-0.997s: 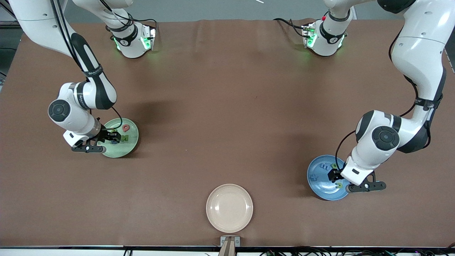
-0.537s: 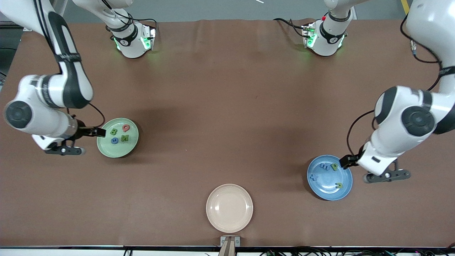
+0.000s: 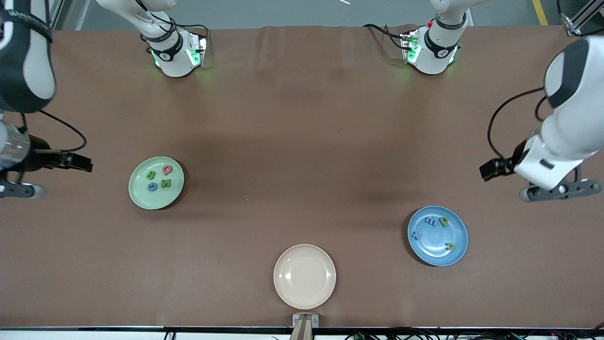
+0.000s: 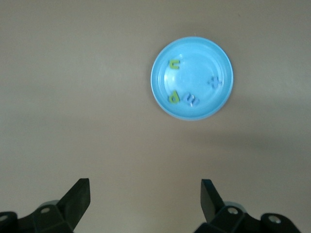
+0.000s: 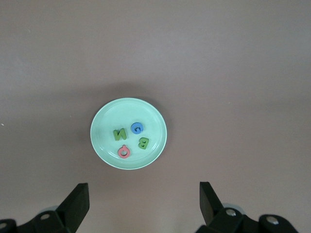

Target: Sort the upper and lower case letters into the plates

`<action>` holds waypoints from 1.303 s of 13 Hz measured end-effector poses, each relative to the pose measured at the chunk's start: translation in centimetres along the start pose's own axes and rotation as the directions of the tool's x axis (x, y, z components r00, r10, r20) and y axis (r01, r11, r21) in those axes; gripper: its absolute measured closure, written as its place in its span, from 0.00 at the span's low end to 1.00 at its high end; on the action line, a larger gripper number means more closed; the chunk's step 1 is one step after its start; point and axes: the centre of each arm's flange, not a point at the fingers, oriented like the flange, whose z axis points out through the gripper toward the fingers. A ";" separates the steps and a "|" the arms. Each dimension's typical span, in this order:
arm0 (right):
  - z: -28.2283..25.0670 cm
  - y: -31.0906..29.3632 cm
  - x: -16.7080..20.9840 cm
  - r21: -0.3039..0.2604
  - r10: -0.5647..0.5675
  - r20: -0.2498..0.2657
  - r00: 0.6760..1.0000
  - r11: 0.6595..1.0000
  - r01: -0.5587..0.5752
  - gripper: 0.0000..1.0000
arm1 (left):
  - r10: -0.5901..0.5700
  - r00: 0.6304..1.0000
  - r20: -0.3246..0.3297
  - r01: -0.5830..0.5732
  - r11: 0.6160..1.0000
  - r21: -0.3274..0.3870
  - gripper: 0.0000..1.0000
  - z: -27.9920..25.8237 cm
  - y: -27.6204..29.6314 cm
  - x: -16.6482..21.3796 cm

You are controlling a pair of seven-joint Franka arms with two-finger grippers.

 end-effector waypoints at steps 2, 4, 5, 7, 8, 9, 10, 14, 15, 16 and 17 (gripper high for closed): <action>-0.7 0.4 0.1 0.009 0.008 -0.013 1.000 1.000 -0.007 0.00 | 0.057 0.998 -0.006 -0.057 0.998 0.008 0.00 -3.4 -0.1 -1.9; -0.4 -0.4 -0.1 0.033 -0.004 0.023 1.000 0.999 0.003 0.00 | 0.093 0.995 -0.022 -0.093 0.996 0.016 0.00 -5.9 -0.4 -3.5; -0.3 -0.6 -0.3 0.041 -0.007 0.040 0.999 0.999 0.005 0.00 | 0.095 0.995 -0.021 -0.095 0.995 0.007 0.00 -6.8 -0.6 -4.2; -0.5 -0.7 -0.7 0.044 -0.011 0.050 0.999 0.999 0.009 0.00 | 0.077 0.997 -0.014 -0.078 0.996 -0.033 0.00 -8.0 -1.7 -5.6; -0.8 -0.6 -1.0 0.046 -0.012 0.046 0.999 0.999 0.010 0.00 | 0.068 0.998 -0.012 -0.068 0.996 -0.051 0.00 -8.3 -2.4 -6.0; -1.2 -0.6 -1.4 0.047 -0.012 0.041 0.999 0.999 0.010 0.00 | 0.062 0.998 -0.010 -0.063 0.996 -0.063 0.00 -8.3 -2.8 -6.4; -1.7 -0.5 -2.1 0.048 -0.012 0.036 0.999 0.999 0.010 0.00 | 0.062 0.998 -0.009 -0.063 0.996 -0.066 0.00 -8.4 -2.9 -6.7; -3.8 -0.2 -5.3 0.055 -0.012 -0.008 1.000 0.998 0.012 0.00 | 0.074 0.997 0.009 -0.073 0.994 -0.075 0.00 -7.8 -2.2 -7.6; -4.0 -0.2 -6.1 0.060 -0.011 -0.025 1.000 0.998 0.012 0.00 | 0.074 0.997 0.011 -0.073 0.994 -0.076 0.00 -7.7 -2.3 -7.8; -4.0 -0.2 -7.0 0.067 -0.010 -0.041 0.999 0.998 0.013 0.00 | 0.073 0.997 0.010 -0.072 0.995 -0.075 0.00 -7.8 -2.3 -8.0; -4.0 -0.2 -7.8 0.070 -0.009 -0.057 0.998 0.997 0.013 0.00 | 0.073 0.997 0.008 -0.072 0.995 -0.075 0.00 -7.9 -2.3 -8.2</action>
